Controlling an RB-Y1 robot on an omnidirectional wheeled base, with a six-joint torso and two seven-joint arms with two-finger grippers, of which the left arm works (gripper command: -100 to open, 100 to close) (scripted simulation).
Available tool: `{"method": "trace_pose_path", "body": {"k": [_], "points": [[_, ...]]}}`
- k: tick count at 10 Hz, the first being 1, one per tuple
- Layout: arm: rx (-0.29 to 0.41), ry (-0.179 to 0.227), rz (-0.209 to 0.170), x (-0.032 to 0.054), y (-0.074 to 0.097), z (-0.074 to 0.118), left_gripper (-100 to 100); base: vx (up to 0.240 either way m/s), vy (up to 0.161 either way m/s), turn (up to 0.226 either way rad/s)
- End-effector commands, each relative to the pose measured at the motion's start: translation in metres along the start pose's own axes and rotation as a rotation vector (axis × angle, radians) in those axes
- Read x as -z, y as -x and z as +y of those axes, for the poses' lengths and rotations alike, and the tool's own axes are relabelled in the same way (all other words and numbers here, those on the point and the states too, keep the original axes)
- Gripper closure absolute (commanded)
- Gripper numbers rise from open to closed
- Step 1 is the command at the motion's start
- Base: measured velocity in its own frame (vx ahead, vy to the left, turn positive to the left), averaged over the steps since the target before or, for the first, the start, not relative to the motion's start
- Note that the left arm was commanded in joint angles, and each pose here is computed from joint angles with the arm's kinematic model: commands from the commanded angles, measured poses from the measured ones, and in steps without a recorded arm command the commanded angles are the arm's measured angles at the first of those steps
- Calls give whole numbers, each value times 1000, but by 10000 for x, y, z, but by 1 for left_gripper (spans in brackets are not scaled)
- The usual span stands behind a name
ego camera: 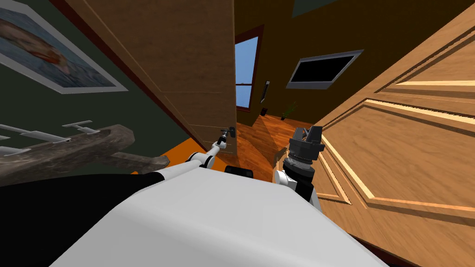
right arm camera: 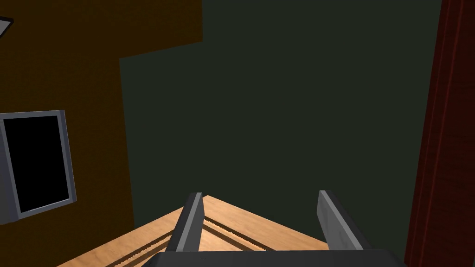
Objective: Push the door open
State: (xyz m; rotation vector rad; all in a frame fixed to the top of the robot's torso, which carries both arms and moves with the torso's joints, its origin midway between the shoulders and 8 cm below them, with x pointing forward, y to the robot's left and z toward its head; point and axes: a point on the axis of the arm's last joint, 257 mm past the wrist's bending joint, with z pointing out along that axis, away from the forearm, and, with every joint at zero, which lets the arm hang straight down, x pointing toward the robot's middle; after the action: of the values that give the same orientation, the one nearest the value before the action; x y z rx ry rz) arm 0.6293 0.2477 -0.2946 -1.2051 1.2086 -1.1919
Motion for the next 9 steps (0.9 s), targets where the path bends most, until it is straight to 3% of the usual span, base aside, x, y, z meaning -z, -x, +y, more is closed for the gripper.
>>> {"method": "trace_pose_path", "body": {"k": [1, 2, 6, 9], "points": [[-3, -2, -5, -2, 37, -28, 100, 31, -16, -6], [1, -2, -32, 3, 166, -26, 100, 112, -79, 52], [8, -1, -68, 16, 341, -20, 100, 150, -145, 77], [12, 0, -90, 27, 444, -15, 100, 131, -80, 43]]}}
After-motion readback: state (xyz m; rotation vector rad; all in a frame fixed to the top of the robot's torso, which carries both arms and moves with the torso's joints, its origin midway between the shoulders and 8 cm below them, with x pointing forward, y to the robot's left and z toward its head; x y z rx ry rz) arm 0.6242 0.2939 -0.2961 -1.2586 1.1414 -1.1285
